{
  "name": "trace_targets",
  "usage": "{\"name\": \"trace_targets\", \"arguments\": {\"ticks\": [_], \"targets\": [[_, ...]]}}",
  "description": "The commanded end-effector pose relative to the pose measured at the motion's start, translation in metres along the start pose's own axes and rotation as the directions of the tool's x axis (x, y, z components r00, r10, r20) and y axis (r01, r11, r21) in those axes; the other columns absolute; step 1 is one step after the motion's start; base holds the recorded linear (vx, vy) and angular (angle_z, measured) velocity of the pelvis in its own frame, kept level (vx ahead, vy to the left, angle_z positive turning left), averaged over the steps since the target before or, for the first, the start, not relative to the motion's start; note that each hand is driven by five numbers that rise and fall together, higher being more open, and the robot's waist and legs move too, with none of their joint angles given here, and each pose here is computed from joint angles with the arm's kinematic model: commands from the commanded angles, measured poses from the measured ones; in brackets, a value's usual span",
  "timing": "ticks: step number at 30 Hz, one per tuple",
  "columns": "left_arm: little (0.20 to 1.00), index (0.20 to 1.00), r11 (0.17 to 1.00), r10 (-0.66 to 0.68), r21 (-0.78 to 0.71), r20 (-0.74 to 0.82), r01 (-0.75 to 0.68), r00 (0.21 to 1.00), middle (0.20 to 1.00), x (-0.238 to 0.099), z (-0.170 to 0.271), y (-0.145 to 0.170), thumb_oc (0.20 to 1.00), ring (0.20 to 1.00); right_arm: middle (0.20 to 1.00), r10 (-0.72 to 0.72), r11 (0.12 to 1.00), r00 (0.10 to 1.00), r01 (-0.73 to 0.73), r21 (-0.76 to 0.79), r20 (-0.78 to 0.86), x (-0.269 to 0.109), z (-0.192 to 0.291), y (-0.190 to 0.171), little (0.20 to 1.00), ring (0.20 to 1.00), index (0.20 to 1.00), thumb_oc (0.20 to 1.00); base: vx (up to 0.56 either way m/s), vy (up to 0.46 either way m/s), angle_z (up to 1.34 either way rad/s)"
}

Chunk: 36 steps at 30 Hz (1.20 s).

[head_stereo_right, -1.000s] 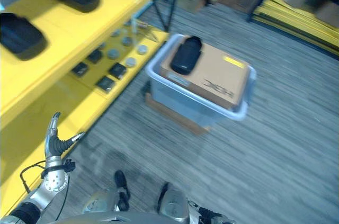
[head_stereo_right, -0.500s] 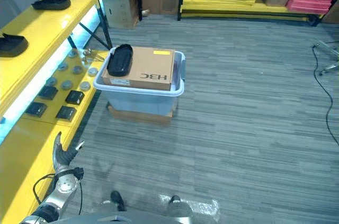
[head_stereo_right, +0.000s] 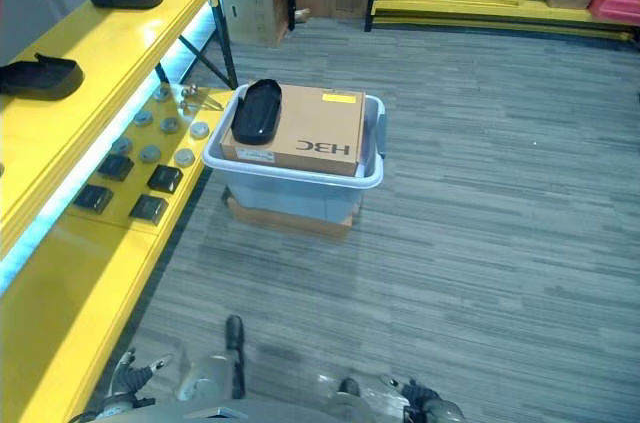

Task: Move parts from the plastic box to the shelf.

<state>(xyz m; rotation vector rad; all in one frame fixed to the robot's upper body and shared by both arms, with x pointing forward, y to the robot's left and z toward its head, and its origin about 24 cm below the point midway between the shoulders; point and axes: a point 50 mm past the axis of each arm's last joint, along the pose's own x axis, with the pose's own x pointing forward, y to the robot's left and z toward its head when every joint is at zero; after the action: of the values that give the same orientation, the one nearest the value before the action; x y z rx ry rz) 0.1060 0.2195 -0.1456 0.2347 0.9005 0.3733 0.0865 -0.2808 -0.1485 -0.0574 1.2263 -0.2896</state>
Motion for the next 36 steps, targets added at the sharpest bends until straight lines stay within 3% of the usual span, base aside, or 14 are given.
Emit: {"name": "trace_targets", "arguments": {"ticks": [1, 3, 8, 9, 13, 26, 34, 36], "targets": [[1.000, 1.000, 0.978, -0.171, 0.097, -0.133, 0.184, 0.976, 1.000, 0.010, -0.009, 0.018, 1.000, 1.000, 1.000, 0.057, 0.995, 0.985, -0.042, -0.094, 0.160, 0.002, 0.040, 0.020, 1.000, 1.000, 1.000, 1.000, 0.42, 0.473, -2.08], [1.000, 1.000, 0.976, -0.204, 0.059, -0.103, 0.210, 0.974, 1.000, 0.015, 0.004, 0.018, 1.000, 1.000, 1.000, 0.070, 0.988, 0.969, -0.034, -0.153, 0.237, 0.000, 0.049, 0.029, 1.000, 1.000, 1.000, 1.000, 0.29, 0.357, -1.61], [1.000, 1.000, 0.982, -0.188, 0.013, -0.044, 0.189, 0.981, 1.000, 0.024, 0.031, 0.017, 1.000, 1.000, 1.000, 0.073, 0.992, 0.933, -0.032, -0.122, 0.352, -0.004, 0.072, 0.039, 1.000, 1.000, 1.000, 1.000, 0.08, 0.022, 0.12], [1.000, 1.000, 0.981, -0.196, -0.008, -0.003, 0.196, 0.981, 1.000, 0.031, 0.057, 0.015, 1.000, 1.000, 1.000, 0.071, 0.989, 0.886, -0.004, -0.146, 0.459, -0.010, 0.094, 0.046, 1.000, 1.000, 1.000, 1.000, 0.04, -0.145, 0.10], [1.000, 1.000, 0.976, -0.213, 0.051, 0.005, 0.213, 0.977, 1.000, 0.031, 0.060, 0.008, 1.000, 1.000, 1.000, 0.063, 0.991, 0.836, 0.012, -0.134, 0.545, -0.018, 0.115, 0.052, 1.000, 1.000, 1.000, 1.000, 0.12, -0.157, 0.33], [1.000, 1.000, 0.942, -0.270, 0.176, -0.104, 0.285, 0.957, 1.000, 0.016, 0.015, -0.001, 1.000, 1.000, 1.000, -0.055, 0.997, 0.796, 0.077, -0.010, 0.602, -0.027, 0.131, 0.036, 1.000, 1.000, 1.000, 1.000, 0.09, -0.101, 0.15], [1.000, 1.000, 0.963, -0.251, 0.107, 0.046, 0.245, 0.967, 1.000, 0.017, 0.030, 0.002, 1.000, 1.000, 1.000, 0.007, 0.998, 0.774, -0.046, 0.045, 0.633, -0.030, 0.124, 0.040, 1.000, 1.000, 1.000, 1.000, 0.01, 0.060, -0.01], [1.000, 1.000, 0.966, -0.249, 0.089, 0.082, 0.242, 0.965, 1.000, 0.021, 0.044, 0.000, 1.000, 1.000, 1.000, -0.051, 0.982, 0.774, -0.078, 0.174, 0.631, -0.029, 0.121, 0.036, 1.000, 1.000, 1.000, 1.000, 0.03, 0.164, -0.07]]}}
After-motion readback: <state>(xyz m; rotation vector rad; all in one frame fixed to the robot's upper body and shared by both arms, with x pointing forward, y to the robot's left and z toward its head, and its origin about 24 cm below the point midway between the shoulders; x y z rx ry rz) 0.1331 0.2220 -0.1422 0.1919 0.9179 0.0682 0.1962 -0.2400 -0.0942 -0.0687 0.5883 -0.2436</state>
